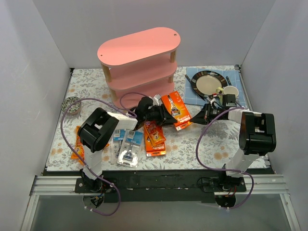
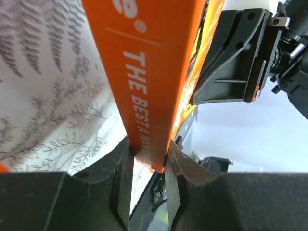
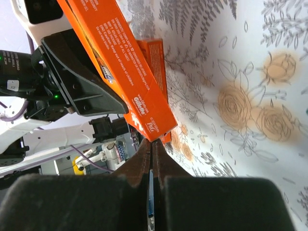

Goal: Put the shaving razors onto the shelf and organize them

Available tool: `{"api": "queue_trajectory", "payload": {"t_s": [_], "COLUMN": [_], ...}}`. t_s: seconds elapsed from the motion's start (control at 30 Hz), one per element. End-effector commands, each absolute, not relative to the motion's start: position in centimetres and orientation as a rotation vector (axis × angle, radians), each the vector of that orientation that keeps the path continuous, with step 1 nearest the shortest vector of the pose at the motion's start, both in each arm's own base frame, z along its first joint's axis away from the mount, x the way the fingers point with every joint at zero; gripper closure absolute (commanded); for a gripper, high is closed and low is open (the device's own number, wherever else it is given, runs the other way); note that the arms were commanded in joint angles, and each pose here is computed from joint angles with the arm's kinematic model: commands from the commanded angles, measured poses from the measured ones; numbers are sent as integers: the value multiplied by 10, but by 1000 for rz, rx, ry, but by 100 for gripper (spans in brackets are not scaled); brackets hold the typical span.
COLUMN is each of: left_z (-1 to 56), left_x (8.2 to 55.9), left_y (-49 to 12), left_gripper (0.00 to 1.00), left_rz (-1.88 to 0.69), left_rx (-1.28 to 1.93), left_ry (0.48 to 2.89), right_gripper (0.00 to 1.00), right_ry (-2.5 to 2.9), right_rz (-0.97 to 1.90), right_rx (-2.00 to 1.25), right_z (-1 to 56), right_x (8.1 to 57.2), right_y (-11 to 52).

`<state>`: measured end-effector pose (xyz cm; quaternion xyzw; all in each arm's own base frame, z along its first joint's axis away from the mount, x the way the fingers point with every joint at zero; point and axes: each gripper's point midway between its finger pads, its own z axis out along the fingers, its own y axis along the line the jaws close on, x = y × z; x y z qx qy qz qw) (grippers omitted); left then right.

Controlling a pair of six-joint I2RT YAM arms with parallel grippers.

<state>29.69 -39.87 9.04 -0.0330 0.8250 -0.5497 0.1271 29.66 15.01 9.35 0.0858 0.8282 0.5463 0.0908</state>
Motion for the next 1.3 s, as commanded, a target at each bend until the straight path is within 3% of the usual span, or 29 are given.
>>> {"api": "queue_trajectory", "payload": {"t_s": [0.0,0.23,0.33,0.53,0.63,1.07,1.27], "left_z": [107,97,92,81,80,95,97], "left_x": [305,344,366,370,357,264,254], "left_y": [-397,-377,-369,-363,-357,-314,-309], "left_gripper": [81,74,66,23,16,14,14], "left_rz": [-1523,-1414,-1348,-1299,-1302,-1384,-1386], "left_rx": [-38,-92,-106,-125,-106,458,606], "left_ry": [2381,2367,2354,2395,2427,2470,2455], "right_gripper": [99,99,99,99,99,99,99], "right_ry": [2372,2298,2277,2287,2273,2181,2137], "right_rz": [1714,1750,1779,1820,1824,1805,1754], "right_rx": [192,178,192,181,164,205,212], "right_z": [117,122,118,106,106,109,110], "right_x": [331,389,409,428,436,473,482], "right_y": [164,171,174,197,202,213,222]}}
